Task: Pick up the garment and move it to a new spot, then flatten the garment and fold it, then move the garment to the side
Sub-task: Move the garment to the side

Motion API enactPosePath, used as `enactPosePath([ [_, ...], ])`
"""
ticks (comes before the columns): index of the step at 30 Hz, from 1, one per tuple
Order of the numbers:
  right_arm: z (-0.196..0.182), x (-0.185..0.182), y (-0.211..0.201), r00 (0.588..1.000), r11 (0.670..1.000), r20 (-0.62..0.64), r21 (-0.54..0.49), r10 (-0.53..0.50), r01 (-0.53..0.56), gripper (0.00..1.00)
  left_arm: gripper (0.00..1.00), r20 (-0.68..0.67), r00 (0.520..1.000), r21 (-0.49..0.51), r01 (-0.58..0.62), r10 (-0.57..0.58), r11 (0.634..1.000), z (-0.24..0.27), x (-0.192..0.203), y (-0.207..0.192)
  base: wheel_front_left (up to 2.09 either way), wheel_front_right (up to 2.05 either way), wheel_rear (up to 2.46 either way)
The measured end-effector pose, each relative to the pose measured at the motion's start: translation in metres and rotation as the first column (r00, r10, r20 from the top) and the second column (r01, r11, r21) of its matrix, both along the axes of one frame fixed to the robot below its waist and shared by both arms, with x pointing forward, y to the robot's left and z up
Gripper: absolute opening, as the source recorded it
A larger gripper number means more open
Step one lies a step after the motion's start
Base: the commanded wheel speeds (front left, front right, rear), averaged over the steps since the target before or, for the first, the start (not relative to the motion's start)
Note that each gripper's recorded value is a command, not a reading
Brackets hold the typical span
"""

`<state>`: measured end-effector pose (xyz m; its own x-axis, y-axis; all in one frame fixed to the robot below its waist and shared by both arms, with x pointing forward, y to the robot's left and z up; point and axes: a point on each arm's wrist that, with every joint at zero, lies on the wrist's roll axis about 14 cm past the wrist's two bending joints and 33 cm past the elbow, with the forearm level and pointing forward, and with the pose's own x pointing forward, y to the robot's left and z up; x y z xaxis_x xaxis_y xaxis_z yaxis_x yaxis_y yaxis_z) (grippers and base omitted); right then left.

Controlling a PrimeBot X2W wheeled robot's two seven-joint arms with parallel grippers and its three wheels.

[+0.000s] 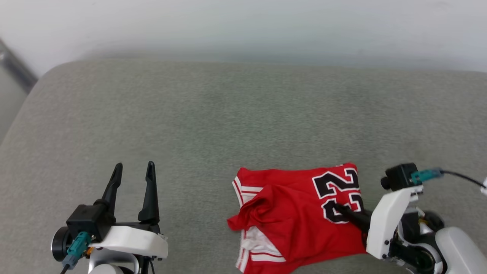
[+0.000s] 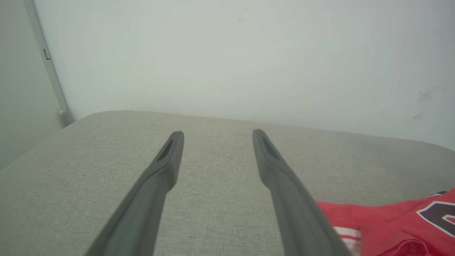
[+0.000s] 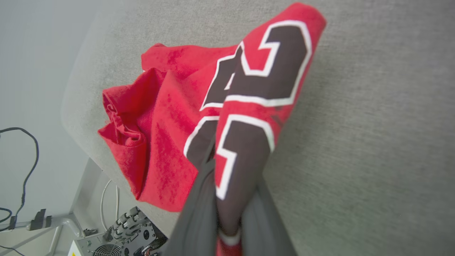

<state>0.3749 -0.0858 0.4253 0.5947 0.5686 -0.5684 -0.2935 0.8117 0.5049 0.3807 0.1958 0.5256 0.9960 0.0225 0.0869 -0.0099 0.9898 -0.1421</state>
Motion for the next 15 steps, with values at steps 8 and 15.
enactPosePath([
  [8, 0.038, 0.010, -0.059, 0.982, 0.931, 0.170, -0.366, 0.082, -0.014, 0.00, 1.00, 0.025, 0.992, -0.026, 0.122, -0.122, 0.992, 0.005, 0.017, -0.042, 0.00, 0.00, 0.00],
  [15, 0.056, 0.002, -0.127, 0.977, 0.862, 0.212, -0.490, -0.027, 0.130, 0.00, 1.00, 0.056, 0.956, -0.034, 0.289, -0.287, 0.957, 0.009, 0.039, -0.101, 0.00, 0.00, 0.00],
])
